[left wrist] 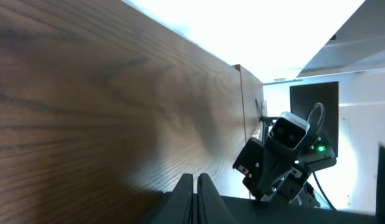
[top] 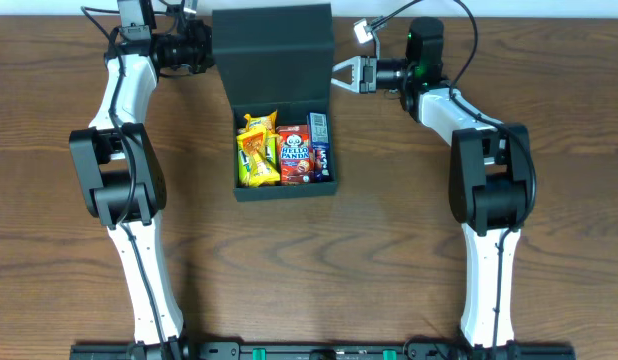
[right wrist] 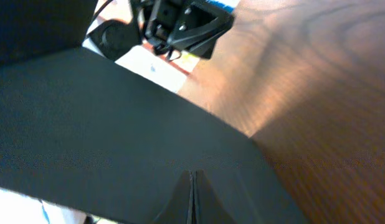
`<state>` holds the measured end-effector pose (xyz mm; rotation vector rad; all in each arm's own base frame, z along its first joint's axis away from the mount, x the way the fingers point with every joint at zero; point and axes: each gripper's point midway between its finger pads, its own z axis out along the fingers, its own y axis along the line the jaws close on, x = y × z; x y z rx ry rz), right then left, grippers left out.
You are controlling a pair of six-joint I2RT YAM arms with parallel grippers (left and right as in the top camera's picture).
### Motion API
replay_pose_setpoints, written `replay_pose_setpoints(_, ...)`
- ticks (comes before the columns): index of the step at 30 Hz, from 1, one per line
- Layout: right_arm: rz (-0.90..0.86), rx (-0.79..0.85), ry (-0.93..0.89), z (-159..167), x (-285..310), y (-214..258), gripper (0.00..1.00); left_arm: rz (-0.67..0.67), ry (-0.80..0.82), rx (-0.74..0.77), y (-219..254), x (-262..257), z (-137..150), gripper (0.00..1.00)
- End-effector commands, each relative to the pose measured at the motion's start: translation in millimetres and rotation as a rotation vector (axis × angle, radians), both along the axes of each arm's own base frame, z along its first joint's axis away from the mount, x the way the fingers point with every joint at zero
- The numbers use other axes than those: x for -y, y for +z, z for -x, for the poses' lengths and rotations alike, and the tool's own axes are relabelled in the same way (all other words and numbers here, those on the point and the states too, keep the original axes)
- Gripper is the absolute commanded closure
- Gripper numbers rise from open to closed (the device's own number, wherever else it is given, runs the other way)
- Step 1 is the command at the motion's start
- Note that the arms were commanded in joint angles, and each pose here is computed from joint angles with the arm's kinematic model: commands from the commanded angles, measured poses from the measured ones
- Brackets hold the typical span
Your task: Pack container
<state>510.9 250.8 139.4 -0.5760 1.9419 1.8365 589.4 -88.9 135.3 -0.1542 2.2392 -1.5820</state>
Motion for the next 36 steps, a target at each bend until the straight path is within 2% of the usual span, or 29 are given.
replay_pose_setpoints(1, -0.029, 0.034, 0.086, 11.6, -2.4, 11.9, 0.99, 0.006, -0.025, 0.050, 10.0, 1.0, -2.4, 0.94)
replay_pose_setpoints(12, -0.028, 0.034, 0.081, 10.7, -1.8, 11.7, 0.99, 0.005, -0.023, 0.051, 10.3, 0.8, -2.7, 0.94)
replay_pose_setpoints(15, -0.011, 0.029, 0.020, -0.1, 0.8, 8.6, 0.99, 0.002, -0.021, 0.050, 9.9, 0.6, -3.0, 0.94)
replay_pose_setpoints(20, 0.042, -0.024, -0.185, -35.5, 11.3, -0.7, 0.99, -0.041, 0.030, 0.023, 1.4, -4.9, -9.0, 0.94)
replay_pose_setpoints(28, 0.209, -0.164, -0.680, -105.0, 59.4, -40.6, 0.98, -0.290, 0.302, -0.085, -41.3, -46.9, -34.2, 0.94)
replay_pose_setpoints(32, 0.314, -0.181, -0.771, -115.6, 75.1, -50.4, 0.99, -0.390, 0.392, -0.162, -59.1, -74.5, -31.0, 0.94)
replay_pose_setpoints(36, 0.514, -0.130, -0.802, -120.9, 92.6, -46.4, 0.99, -0.480, 0.410, -0.184, -52.9, -104.2, -22.9, 0.94)
